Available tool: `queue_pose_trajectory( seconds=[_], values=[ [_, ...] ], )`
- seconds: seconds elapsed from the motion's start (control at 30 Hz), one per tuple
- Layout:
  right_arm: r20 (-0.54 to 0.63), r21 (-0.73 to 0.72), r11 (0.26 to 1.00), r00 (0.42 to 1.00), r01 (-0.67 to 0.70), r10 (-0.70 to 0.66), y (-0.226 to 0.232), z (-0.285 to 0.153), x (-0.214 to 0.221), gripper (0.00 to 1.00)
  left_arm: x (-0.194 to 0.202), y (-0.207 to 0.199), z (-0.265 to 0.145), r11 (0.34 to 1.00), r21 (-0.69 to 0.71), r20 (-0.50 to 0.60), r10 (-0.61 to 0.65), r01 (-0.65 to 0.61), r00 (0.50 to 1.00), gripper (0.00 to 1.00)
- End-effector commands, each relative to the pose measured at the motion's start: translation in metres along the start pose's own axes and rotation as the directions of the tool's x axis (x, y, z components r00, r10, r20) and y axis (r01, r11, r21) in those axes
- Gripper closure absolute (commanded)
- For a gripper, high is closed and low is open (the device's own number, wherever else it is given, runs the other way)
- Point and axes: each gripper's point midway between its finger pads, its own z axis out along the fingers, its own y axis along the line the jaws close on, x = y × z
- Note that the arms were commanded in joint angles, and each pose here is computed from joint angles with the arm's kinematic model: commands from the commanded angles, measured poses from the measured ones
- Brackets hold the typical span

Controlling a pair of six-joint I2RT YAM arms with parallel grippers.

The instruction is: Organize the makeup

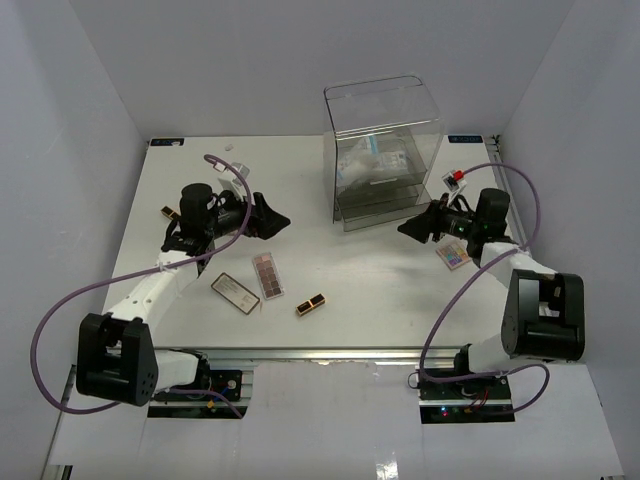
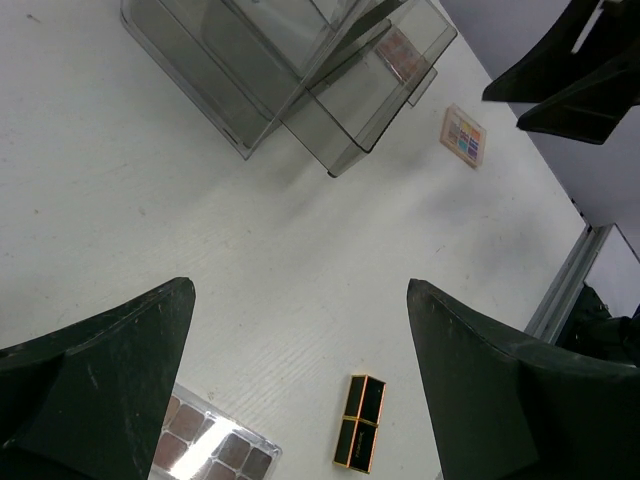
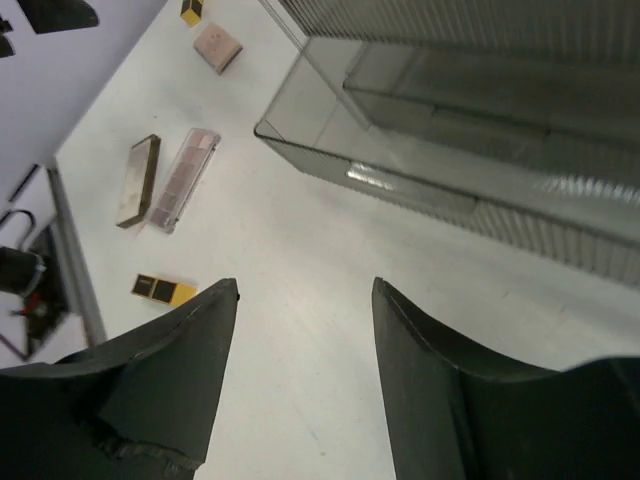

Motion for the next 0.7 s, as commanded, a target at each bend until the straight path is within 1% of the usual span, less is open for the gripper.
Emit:
queue_pose_trajectory(
  seconds=[0.0,0.07,0.13,0.17,0.23,0.3,0.33,0.37,0.43,0.53,0.67],
  values=[
    [-0.204,-0.085,0.919,0.896,0.385,-0.394,0.025,-0.035,0.02,0.33,0.0,-0.006,0.002,0.998,0.037,-0.045,-0.052,0.053,0.998,0.02],
    [-0.23,-0.076,0.868,0.838,0.491,-0.494,0.027,-0.045,0.02,0.32,0.003,-0.002,0.002,0.997,0.005,-0.059,-0.071,0.071,0.996,0.02],
    [-0.234,-0.092,0.787,0.755,0.61,-0.612,0.032,-0.053,0.019,0.3,0.01,-0.002,-0.002,0.995,-0.013,-0.086,-0.097,0.096,0.992,0.02],
    [-0.231,-0.102,0.762,0.73,0.639,-0.643,0.036,-0.056,0.021,0.28,0.013,-0.003,-0.005,0.994,-0.027,-0.096,-0.11,0.108,0.989,0.02],
    [-0.188,-0.161,0.702,0.677,0.694,-0.712,0.05,-0.059,0.027,0.26,0.014,-0.008,-0.011,0.994,-0.041,-0.094,-0.105,0.101,0.99,0.02],
    [-0.128,-0.21,0.687,0.677,0.696,-0.725,0.068,-0.059,0.031,0.24,0.02,-0.008,-0.015,0.992,-0.077,-0.109,-0.113,0.105,0.988,0.02],
    [-0.095,-0.23,0.668,0.667,0.708,-0.739,0.074,-0.058,0.031,0.23,0.021,-0.009,-0.018,0.991,-0.093,-0.107,-0.111,0.101,0.988,0.02],
    [-0.048,-0.264,0.673,0.687,0.691,-0.725,0.085,-0.056,0.034,0.22,0.03,-0.011,-0.019,0.988,-0.105,-0.138,-0.123,0.109,0.983,0.02],
    [-0.011,-0.293,0.671,0.699,0.681,-0.715,0.093,-0.054,0.036,0.22,0.04,-0.016,-0.019,0.987,-0.116,-0.17,-0.131,0.112,0.977,0.02],
    [-0.022,-0.349,0.683,0.723,0.641,-0.69,0.099,-0.047,0.049,0.22,0.068,-0.031,-0.012,0.985,-0.141,-0.268,-0.131,0.096,0.954,0.02],
    [-0.097,-0.325,0.735,0.752,0.595,-0.652,0.095,-0.05,0.046,0.23,0.109,-0.06,-0.001,0.991,-0.134,-0.385,-0.078,0.028,0.919,0.03]
  ],
)
